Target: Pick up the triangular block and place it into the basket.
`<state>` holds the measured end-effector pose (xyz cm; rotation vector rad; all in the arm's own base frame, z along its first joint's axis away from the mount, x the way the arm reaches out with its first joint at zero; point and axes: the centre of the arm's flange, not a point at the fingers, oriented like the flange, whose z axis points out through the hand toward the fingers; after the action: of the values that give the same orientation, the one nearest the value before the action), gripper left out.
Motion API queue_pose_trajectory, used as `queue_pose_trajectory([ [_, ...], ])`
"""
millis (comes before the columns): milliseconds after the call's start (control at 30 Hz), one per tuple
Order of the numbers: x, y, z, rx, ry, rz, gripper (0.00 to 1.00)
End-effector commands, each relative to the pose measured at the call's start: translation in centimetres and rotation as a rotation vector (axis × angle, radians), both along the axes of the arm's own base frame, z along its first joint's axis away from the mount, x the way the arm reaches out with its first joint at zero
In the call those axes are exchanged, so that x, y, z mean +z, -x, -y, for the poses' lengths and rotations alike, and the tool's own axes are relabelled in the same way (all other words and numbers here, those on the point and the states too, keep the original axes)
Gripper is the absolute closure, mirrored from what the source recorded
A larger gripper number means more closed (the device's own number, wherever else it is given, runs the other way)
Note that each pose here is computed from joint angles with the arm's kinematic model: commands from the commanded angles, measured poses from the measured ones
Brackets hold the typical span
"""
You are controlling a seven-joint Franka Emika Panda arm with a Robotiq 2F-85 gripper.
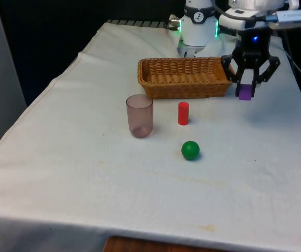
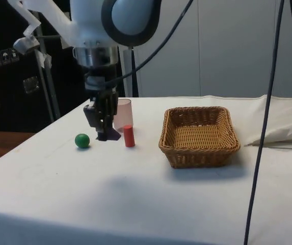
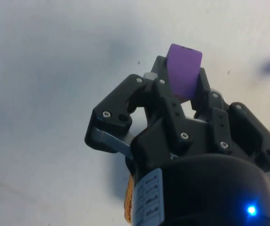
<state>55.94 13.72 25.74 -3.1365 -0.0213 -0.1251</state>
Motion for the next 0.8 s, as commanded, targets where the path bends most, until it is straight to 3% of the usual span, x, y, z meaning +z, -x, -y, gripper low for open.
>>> queue_pose_trajectory([
  [0, 0.2, 0.5, 0.2, 0.001, 0.007, 0.003, 0.66],
  [200, 0.8, 2.7, 0.7, 0.010, 0.015, -0.004, 0.66],
  [233, 0.6, 2.3, 0.6, 0.010, 0.009, -0.011, 0.66],
  [500, 1.6, 6.0, 1.5, 0.027, 0.028, -0.015, 0.66],
  [533, 1.5, 5.7, 1.4, 0.026, 0.022, -0.022, 0.66],
  [767, 1.7, 8.0, 2.5, 0.038, 0.032, -0.022, 0.66],
])
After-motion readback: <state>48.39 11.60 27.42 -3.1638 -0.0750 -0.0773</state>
